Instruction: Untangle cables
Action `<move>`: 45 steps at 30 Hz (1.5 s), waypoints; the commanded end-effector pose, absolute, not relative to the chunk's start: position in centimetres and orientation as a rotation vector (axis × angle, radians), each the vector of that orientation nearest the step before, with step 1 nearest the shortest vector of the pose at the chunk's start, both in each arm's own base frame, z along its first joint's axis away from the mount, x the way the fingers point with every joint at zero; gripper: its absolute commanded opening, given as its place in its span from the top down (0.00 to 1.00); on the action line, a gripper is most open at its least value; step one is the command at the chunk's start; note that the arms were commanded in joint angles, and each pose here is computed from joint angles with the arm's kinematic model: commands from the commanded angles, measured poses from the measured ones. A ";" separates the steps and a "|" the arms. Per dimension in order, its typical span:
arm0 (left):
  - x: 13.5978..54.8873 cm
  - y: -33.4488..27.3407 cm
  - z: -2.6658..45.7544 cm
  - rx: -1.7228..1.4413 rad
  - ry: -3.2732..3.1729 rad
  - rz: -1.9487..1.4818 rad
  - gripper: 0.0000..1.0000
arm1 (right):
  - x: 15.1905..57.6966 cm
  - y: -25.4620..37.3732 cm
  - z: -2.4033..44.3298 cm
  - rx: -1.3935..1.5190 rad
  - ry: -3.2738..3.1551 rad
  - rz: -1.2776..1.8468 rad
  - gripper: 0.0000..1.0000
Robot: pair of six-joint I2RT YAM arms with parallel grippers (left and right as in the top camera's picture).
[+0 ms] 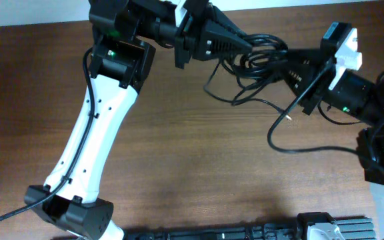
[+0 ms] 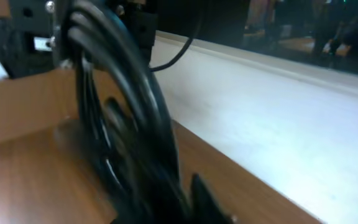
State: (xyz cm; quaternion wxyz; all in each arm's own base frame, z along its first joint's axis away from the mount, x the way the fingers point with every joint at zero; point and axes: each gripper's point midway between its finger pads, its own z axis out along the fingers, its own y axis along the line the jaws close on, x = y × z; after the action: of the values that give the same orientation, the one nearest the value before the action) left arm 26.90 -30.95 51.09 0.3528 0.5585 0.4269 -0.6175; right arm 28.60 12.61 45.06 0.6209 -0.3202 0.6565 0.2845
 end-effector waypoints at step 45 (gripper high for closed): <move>31.9 -34.1 47.4 0.938 1.630 -1.541 0.02 | 32.0 8.5 44.4 -0.239 1.699 0.639 0.96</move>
State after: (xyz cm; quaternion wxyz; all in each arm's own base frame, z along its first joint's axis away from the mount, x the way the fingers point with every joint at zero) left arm 32.52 -34.52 45.86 0.3206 0.3559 0.6377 -0.6032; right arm 32.59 7.87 43.70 0.6069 -0.0875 0.7455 0.2613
